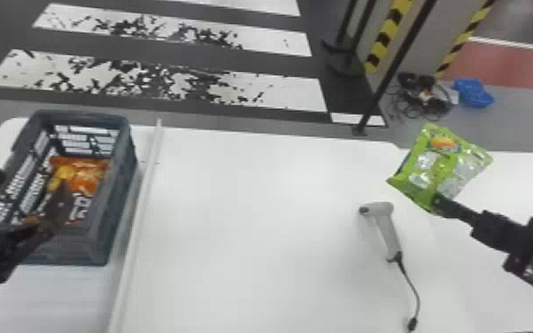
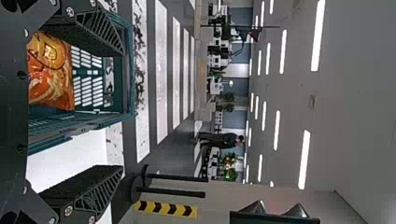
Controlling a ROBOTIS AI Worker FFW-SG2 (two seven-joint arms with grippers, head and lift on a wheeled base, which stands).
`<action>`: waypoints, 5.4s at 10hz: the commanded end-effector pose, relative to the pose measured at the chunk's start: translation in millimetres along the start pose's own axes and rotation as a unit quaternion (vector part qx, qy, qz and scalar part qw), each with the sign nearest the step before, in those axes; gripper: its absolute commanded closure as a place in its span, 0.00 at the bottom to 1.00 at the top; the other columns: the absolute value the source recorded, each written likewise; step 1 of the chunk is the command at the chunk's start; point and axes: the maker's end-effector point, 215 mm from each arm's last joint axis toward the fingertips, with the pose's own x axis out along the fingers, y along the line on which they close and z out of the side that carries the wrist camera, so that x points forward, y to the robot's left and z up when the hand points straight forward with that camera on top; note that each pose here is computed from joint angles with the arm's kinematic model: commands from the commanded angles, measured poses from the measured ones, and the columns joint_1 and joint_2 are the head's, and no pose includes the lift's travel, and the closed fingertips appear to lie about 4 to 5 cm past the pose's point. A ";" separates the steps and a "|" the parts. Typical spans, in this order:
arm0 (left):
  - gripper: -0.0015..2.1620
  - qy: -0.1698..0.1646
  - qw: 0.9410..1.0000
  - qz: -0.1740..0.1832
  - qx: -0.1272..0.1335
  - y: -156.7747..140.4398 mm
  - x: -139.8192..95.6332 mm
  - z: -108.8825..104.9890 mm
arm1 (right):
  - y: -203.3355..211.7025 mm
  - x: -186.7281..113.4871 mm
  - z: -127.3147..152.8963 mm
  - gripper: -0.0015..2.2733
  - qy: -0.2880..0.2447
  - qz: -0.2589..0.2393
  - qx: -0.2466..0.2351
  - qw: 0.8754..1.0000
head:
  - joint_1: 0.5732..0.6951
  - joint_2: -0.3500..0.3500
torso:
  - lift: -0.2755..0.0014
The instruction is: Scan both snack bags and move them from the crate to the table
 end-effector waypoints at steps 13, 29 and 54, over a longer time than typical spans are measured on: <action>0.07 -0.001 1.000 -0.001 0.000 -0.6 -0.2 0.8 | -170.0 -21.7 -79.7 0.02 0.009 -0.267 0.071 0.961 | 1.00 0.00 | 0.87; 0.07 0.034 0.999 -0.024 0.001 -95.1 27.0 -22.2 | 235.5 -29.2 -53.7 0.04 -0.293 -0.011 -0.156 0.943 | 1.00 0.34 | 0.87; 0.06 0.463 0.762 -0.271 0.363 39.7 126.3 -194.5 | 243.4 -13.3 -68.2 0.05 -0.256 0.001 -0.161 0.953 | 1.00 0.59 | 0.87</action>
